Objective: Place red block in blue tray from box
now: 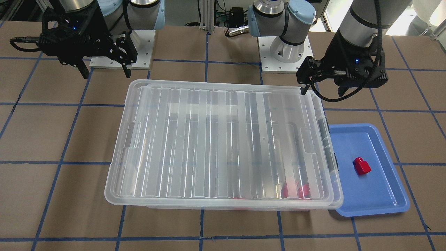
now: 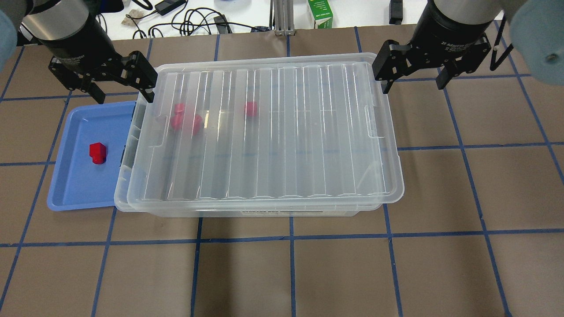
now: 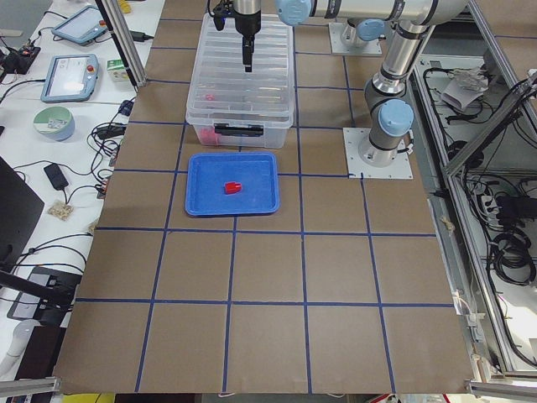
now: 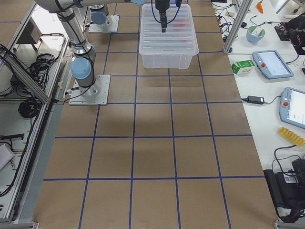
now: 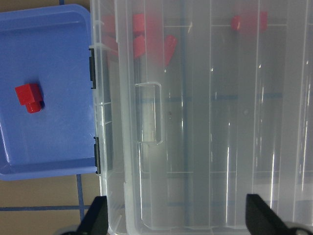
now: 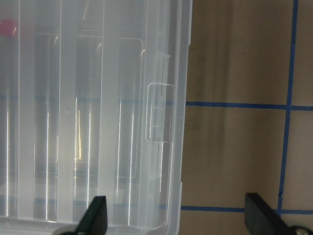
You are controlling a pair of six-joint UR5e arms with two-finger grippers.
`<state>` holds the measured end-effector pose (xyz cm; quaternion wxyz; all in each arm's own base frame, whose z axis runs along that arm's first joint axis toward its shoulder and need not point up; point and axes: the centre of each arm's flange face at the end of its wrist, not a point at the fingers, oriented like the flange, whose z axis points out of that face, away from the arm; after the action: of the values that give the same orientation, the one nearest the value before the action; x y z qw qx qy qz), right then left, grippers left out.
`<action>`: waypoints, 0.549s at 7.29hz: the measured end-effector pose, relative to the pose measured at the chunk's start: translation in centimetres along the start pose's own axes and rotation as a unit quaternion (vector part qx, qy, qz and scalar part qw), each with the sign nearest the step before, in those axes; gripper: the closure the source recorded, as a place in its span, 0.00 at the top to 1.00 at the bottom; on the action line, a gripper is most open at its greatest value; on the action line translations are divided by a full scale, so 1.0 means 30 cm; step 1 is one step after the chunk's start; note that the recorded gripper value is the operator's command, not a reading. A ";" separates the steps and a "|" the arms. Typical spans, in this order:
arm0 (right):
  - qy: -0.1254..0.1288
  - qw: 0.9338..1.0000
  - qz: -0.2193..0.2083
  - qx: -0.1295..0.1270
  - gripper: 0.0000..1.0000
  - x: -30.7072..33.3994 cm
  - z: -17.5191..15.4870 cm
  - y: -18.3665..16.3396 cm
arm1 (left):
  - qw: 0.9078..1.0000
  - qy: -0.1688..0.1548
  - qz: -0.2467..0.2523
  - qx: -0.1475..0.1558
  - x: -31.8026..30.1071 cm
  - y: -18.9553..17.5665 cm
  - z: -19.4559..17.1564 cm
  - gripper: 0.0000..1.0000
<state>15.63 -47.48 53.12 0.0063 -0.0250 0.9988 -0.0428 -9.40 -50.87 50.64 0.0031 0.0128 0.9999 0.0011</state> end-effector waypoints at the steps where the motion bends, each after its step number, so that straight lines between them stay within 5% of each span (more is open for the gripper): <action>1: 0.000 1.000 0.000 0.000 1.00 0.001 0.001 -0.001 | 1.000 0.000 0.000 0.000 0.000 0.000 -0.001 1.00; 4: 0.000 1.000 0.000 -0.002 1.00 0.002 0.007 0.000 | 1.000 0.000 0.000 0.000 0.000 0.001 -0.001 1.00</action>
<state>15.59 -47.50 52.91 0.0062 -0.0246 0.9989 -0.0404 -9.40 -50.84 50.66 0.0034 0.0128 0.9999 0.0009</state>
